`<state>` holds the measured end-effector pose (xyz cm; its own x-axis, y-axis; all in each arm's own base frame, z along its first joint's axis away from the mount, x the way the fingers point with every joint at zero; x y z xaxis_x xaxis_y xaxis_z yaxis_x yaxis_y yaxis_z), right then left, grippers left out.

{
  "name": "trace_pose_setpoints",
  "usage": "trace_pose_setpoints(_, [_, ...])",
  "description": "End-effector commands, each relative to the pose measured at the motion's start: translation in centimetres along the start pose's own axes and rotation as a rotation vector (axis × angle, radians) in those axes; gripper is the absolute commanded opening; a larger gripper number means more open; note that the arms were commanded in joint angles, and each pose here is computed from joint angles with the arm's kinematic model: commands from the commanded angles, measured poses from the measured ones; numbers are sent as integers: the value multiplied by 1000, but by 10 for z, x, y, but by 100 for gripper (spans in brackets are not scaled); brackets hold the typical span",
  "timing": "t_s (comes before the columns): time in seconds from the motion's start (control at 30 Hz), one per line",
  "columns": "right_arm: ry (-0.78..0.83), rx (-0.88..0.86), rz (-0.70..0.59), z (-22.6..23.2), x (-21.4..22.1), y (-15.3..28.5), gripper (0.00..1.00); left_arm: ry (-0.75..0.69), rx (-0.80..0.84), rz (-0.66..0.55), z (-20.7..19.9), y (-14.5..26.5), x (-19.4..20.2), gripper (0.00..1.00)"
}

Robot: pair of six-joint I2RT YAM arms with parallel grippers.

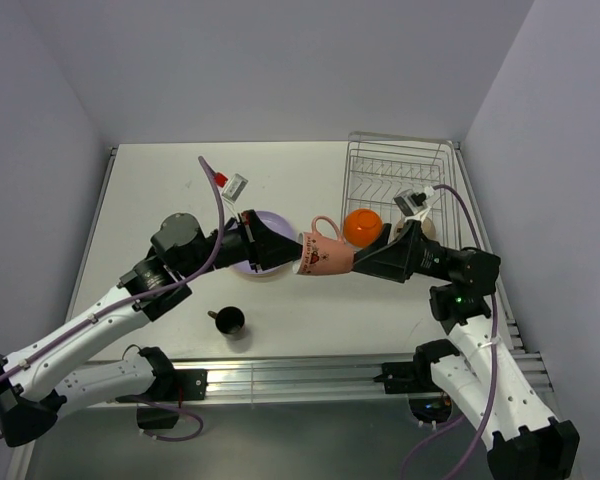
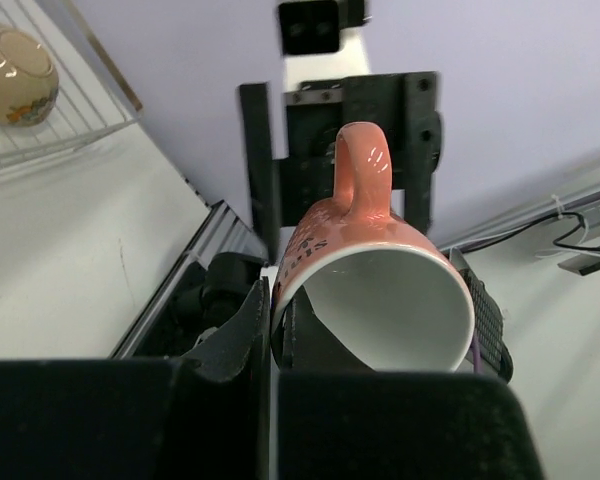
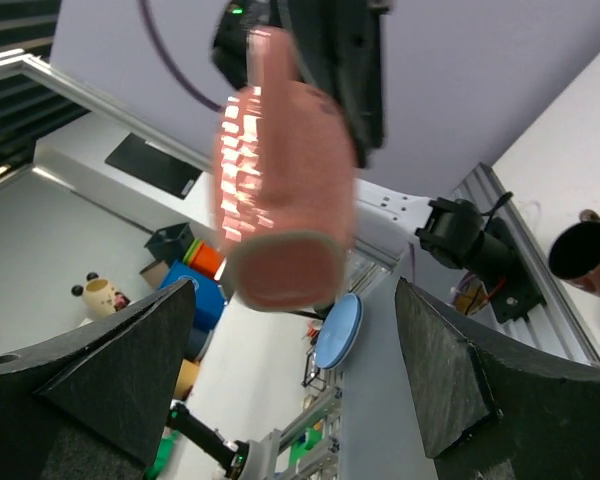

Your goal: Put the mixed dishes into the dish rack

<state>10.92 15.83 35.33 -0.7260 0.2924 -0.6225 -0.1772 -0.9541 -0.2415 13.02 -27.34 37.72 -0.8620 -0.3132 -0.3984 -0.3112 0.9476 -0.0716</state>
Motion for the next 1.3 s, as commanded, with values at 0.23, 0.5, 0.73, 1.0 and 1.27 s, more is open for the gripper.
trace_pose_setpoints(0.23, [142, -120, -23, 51, -9, -1, 87, -5, 43, 0, -2, -1, 2, 0])
trace_pose_setpoints(0.5, [143, -110, -27, 43, -9, -4, 86, 8, 70, 10, -4, -3, 3, 0])
trace_pose_setpoints(0.73, [157, -111, -38, 40, -13, -12, 82, 42, 99, 31, 0, -7, 7, 0])
trace_pose_setpoints(1.0, [189, -93, -59, 38, -18, -17, 74, 65, 105, 23, 3, -10, 7, 0])
trace_pose_setpoints(1.27, [184, -102, -75, 37, -22, -20, 70, 70, 103, 34, 8, -13, 9, 0])
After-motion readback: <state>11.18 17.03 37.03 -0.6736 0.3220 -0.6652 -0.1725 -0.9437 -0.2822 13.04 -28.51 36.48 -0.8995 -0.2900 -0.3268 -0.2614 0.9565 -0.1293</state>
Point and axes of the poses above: each gripper's point midway between its finger pads, its own y axis back along the fingers, its own z axis along the line the jaws close on, x = y × z, the point moved 5 cm from there along y, back along the fingers, and after that the axes turned 12 degrees about y, right-handed, at the moved point
